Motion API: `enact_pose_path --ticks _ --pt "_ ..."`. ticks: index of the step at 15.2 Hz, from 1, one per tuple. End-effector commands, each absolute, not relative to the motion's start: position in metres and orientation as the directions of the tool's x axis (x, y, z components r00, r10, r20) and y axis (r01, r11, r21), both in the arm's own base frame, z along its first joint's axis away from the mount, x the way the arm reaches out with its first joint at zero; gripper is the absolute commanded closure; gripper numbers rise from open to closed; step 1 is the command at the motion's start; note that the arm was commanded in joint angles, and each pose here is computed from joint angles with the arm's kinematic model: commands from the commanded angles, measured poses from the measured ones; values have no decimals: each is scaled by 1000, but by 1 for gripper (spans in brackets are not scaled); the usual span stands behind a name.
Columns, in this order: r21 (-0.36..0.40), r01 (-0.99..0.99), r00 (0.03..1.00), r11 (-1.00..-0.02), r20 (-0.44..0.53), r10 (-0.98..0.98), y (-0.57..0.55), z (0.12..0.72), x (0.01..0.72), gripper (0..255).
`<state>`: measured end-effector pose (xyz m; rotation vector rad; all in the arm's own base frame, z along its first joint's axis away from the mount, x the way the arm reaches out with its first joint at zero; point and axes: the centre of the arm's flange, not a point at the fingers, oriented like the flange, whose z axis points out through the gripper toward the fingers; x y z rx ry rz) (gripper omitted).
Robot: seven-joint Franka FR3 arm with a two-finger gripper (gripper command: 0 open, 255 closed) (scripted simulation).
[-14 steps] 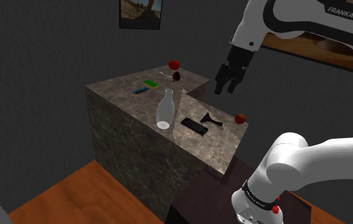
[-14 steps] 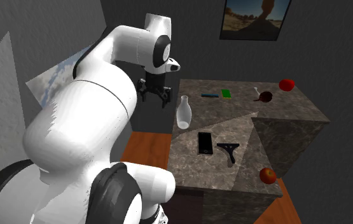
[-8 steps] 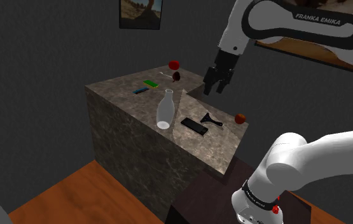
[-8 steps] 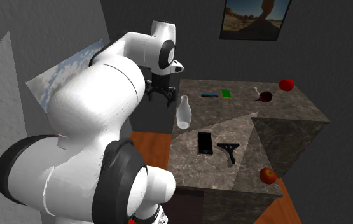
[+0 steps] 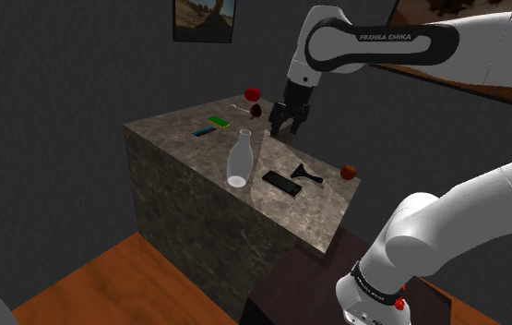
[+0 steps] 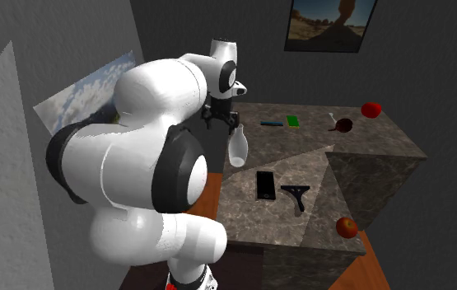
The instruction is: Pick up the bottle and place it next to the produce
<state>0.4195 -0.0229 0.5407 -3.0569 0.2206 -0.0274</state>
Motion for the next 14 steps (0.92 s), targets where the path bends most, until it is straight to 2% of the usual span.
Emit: enact_pose_path --ticks 1,14 --pt "-67 -142 989 -988 19 -144 -25 530 443 0" --pt "0 -142 989 -990 50 -142 -57 459 590 0"
